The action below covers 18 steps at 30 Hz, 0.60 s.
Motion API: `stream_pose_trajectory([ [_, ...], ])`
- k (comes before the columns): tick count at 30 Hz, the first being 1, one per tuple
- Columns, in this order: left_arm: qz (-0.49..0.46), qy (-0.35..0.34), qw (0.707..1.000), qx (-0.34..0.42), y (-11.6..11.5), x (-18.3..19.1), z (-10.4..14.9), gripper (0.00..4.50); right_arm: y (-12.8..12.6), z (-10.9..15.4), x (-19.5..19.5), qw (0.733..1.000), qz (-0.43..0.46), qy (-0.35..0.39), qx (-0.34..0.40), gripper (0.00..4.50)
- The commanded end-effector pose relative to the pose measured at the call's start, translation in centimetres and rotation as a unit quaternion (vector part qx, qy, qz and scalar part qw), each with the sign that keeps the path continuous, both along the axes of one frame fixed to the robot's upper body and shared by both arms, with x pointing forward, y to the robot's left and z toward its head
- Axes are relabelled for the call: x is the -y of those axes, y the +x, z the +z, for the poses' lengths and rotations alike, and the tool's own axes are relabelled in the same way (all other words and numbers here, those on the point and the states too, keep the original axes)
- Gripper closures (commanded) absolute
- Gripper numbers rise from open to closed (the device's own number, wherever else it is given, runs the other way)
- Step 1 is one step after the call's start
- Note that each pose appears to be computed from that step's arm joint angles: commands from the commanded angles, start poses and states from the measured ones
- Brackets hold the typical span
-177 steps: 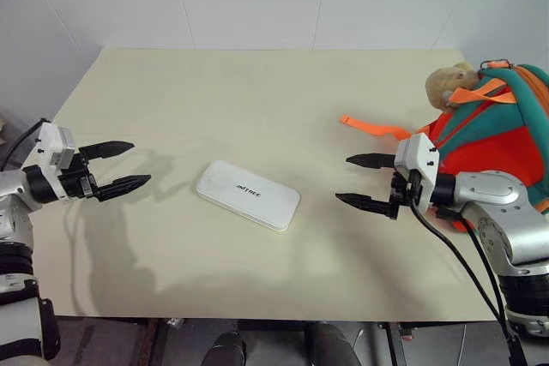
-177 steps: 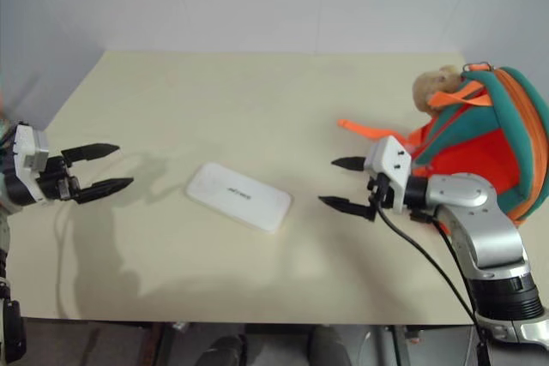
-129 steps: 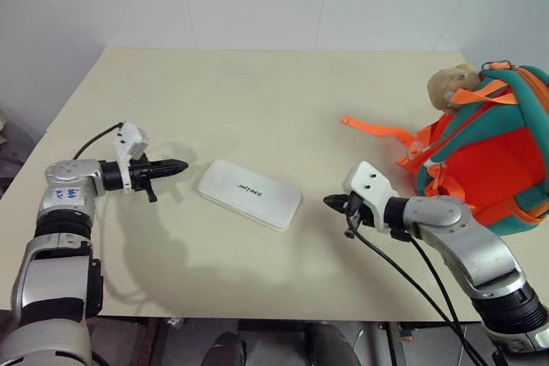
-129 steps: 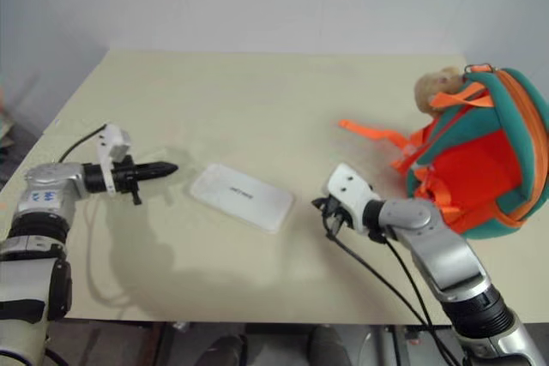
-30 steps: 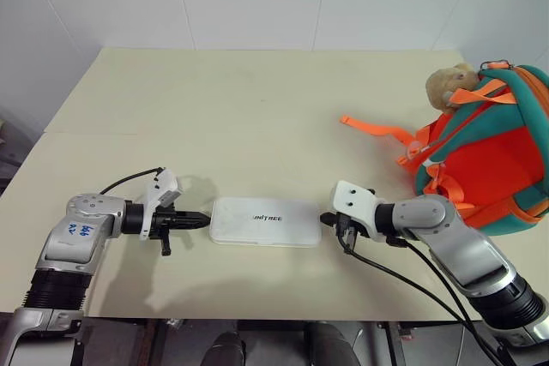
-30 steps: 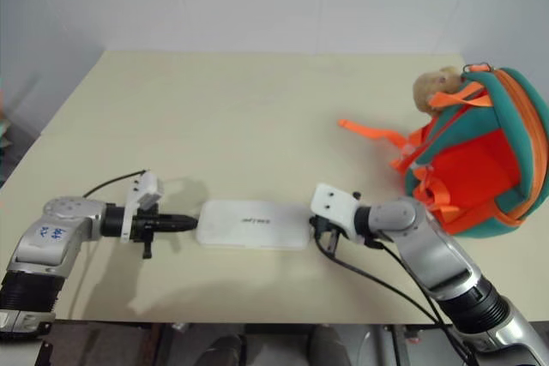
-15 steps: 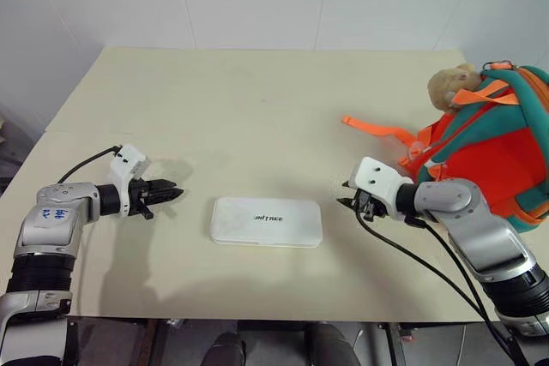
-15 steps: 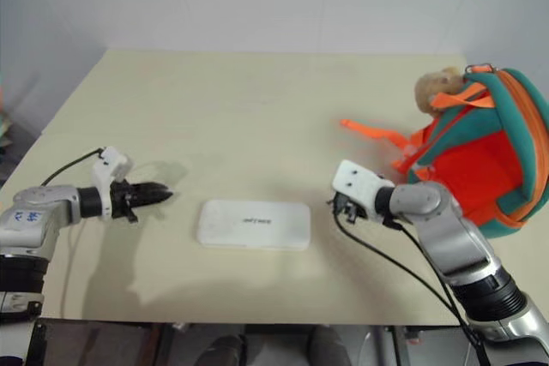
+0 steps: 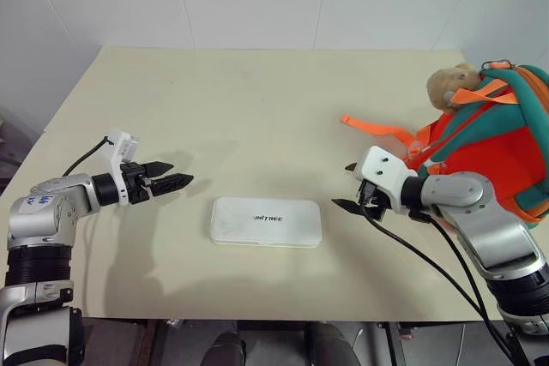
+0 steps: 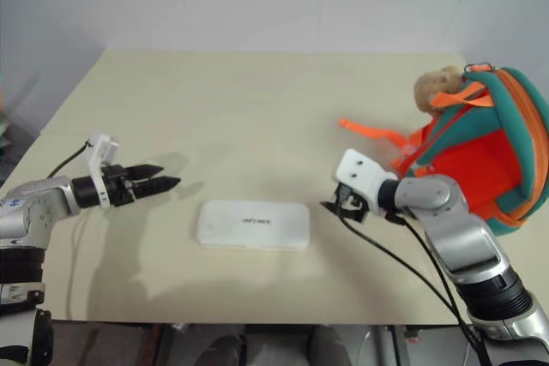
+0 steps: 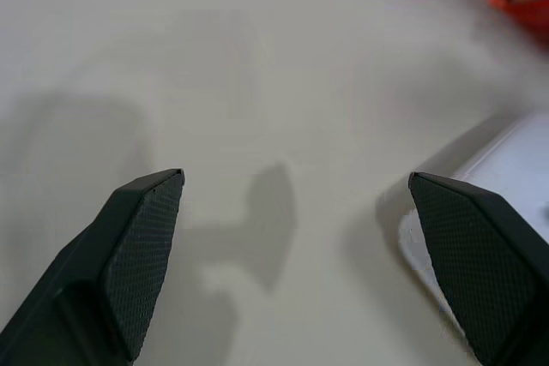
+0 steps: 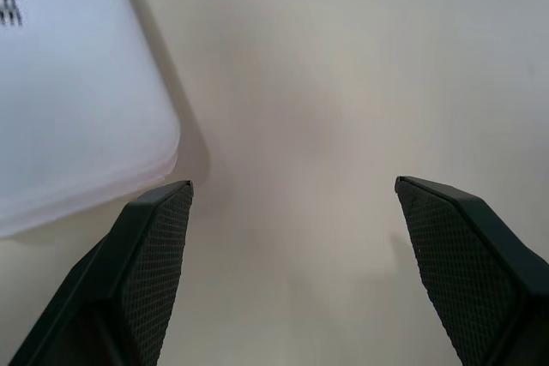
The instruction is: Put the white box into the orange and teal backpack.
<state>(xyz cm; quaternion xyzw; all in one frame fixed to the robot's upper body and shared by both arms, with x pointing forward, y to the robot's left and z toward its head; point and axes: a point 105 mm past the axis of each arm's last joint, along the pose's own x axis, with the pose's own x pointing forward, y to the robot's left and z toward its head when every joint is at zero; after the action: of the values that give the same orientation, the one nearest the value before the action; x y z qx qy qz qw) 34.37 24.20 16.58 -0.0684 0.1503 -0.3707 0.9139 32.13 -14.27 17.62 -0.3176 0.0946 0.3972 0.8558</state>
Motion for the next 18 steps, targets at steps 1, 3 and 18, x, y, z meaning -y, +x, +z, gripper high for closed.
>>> stream_pose_trajectory([
  [1,0.005,-0.062,0.998,0.030,-0.3,-0.3,1.9,0.03,-0.4,0.7,0.3,1.000,-0.006,0.015,0.023,0.00],
  [3,0.013,-0.088,0.996,0.027,-0.3,-0.6,1.9,0.03,-0.8,-0.2,0.5,1.000,-0.007,-0.001,0.018,0.00],
  [18,0.002,-0.096,0.995,-0.036,-1.5,-0.2,-1.0,0.03,-1.2,0.6,-0.1,0.994,-0.042,0.093,-0.029,0.00],
])
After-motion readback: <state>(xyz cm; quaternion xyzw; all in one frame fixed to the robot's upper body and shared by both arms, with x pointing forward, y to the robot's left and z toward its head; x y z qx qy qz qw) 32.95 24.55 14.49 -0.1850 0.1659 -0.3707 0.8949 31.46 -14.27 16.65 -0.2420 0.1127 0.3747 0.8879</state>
